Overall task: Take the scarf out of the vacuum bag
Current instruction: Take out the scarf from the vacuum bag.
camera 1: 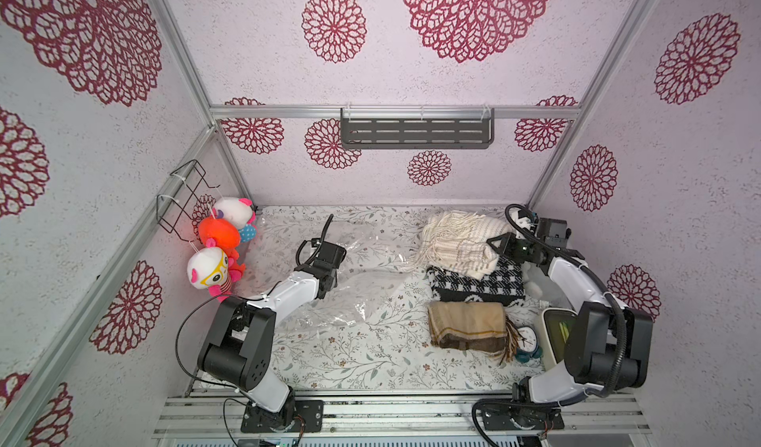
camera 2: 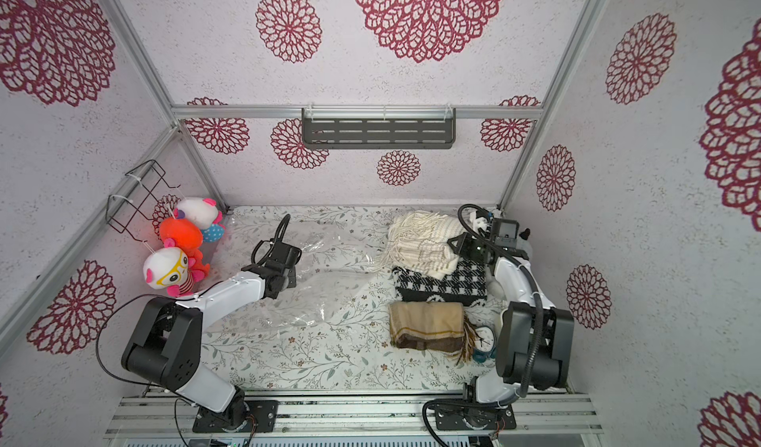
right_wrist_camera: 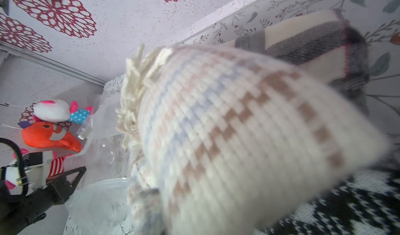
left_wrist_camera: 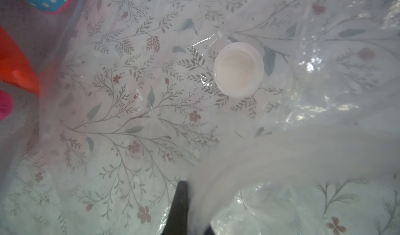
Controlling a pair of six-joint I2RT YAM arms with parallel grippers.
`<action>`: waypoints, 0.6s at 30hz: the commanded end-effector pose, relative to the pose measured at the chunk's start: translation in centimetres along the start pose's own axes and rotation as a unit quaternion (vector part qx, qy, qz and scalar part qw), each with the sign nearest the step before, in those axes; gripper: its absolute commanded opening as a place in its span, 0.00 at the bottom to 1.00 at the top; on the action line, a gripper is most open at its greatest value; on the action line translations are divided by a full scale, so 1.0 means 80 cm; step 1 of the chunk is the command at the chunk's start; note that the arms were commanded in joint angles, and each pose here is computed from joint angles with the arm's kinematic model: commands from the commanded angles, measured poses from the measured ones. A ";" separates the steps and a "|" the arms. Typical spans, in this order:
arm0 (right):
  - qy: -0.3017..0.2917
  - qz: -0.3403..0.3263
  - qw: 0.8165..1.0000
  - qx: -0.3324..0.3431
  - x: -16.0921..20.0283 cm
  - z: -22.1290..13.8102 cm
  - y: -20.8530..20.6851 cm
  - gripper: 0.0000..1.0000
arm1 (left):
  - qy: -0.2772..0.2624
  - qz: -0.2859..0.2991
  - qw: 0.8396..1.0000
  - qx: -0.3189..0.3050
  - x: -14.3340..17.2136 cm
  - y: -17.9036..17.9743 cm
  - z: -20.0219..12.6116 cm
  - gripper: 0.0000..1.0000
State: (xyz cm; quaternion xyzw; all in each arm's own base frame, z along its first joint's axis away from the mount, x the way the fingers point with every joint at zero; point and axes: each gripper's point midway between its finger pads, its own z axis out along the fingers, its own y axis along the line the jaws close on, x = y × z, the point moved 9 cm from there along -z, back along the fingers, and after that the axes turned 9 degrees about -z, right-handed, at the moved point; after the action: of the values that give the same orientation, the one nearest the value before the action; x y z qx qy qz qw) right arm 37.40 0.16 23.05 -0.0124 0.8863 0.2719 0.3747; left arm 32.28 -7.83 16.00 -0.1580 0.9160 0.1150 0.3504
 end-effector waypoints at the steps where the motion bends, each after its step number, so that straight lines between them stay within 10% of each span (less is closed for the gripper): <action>1: 0.016 -0.044 0.999 0.021 -0.019 0.019 0.021 0.00 | -0.053 -0.034 0.997 0.048 -0.021 0.014 -0.047 0.00; 18: 0.048 -0.071 0.996 0.003 -0.043 0.098 0.079 0.00 | -0.121 -0.089 0.977 0.152 -0.037 0.064 -0.146 0.00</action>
State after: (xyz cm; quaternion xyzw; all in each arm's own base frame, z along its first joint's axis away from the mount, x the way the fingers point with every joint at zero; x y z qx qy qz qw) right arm 43.07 8.51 21.24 -0.0930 0.9139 0.2378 0.3154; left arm 26.23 -6.75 26.52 -0.1660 0.8606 -0.0379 0.4799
